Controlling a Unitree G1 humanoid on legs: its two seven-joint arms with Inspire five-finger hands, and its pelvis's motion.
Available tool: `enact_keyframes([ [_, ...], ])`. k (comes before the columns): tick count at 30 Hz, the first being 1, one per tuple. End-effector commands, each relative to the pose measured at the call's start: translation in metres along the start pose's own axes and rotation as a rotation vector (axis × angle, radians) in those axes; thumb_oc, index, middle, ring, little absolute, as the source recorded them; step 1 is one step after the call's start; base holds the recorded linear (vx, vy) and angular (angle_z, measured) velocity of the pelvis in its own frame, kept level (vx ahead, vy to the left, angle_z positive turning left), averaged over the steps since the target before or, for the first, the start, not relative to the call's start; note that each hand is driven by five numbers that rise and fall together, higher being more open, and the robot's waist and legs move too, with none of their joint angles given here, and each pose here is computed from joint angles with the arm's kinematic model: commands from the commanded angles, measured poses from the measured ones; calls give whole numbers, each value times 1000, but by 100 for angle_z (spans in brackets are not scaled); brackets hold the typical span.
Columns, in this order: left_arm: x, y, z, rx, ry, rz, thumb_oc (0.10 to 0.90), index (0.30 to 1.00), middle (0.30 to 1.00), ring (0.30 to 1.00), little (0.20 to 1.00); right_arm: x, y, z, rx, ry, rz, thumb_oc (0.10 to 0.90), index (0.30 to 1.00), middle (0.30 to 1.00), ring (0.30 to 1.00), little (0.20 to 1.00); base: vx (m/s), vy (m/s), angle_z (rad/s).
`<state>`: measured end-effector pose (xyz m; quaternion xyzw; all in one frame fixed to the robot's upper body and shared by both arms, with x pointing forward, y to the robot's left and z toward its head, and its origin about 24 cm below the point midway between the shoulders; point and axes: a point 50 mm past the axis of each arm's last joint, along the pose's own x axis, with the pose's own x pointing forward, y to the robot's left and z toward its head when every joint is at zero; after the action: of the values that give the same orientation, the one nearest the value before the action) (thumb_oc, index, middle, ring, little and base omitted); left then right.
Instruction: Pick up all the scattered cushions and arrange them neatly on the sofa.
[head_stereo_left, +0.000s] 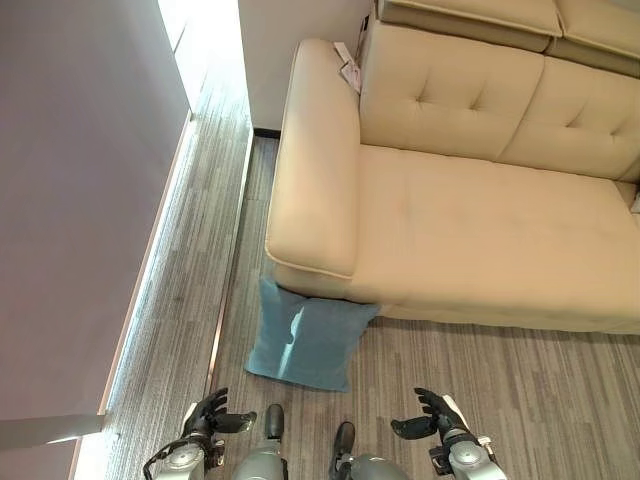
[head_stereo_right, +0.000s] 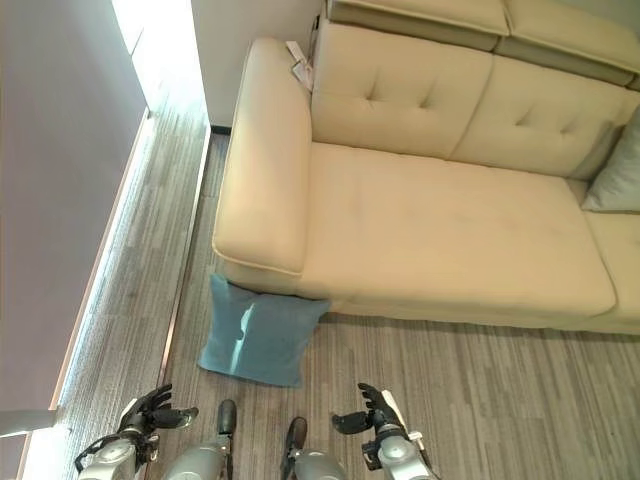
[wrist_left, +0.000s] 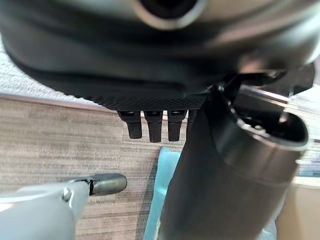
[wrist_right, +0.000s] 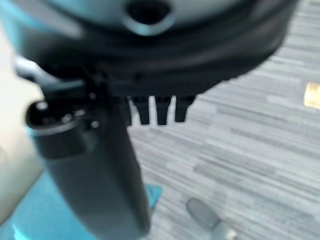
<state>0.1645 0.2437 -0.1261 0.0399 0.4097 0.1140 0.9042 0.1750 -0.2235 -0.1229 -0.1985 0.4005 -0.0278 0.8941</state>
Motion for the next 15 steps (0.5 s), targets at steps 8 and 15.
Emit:
enact_keyframes([
  [8,3,-6,23,21,-95,-25,800,900,900,900,900,4,-39,20,-15,-105,-118,800,900,900,900,900,112,89,8],
  [15,4,-4,20,65,-79,-35,800,900,900,900,900,2,-32,12,-7,-76,-97,800,900,900,900,900,138,203,-10],
])
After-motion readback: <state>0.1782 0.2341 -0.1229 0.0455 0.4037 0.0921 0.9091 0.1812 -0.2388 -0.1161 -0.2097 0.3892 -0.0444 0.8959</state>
